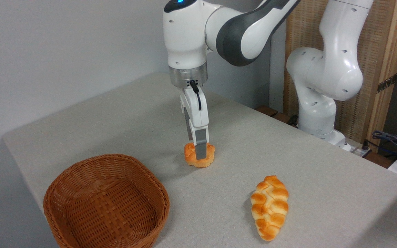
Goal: Put bread into the basket
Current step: 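Close the gripper fingers around the round orange bun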
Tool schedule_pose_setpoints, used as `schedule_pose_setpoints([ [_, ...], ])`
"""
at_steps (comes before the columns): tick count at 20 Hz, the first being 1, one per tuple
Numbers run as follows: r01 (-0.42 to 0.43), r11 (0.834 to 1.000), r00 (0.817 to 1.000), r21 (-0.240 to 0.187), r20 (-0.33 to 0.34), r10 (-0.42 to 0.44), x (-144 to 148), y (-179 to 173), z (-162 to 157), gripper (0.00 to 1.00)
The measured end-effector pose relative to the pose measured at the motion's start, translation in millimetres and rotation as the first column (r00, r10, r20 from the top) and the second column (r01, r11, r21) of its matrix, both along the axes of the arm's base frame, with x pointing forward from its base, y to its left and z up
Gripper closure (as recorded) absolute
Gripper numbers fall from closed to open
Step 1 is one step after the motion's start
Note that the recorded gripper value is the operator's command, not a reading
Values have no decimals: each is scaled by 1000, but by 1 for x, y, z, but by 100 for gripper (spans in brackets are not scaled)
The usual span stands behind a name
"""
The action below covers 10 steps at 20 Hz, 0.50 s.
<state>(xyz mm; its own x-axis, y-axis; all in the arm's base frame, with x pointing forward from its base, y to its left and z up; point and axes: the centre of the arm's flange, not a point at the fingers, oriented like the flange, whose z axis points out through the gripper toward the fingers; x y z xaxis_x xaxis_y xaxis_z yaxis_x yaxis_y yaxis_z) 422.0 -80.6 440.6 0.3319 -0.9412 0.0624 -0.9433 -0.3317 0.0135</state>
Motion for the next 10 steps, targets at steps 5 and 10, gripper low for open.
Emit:
schedule_pose_setpoints([
  [5, 6, 1000, 1000, 2, -8, -6, -2, 0, -6, 0],
  [10, 37, 999, 999, 1, 4, -37, -5, 1, -17, 0],
])
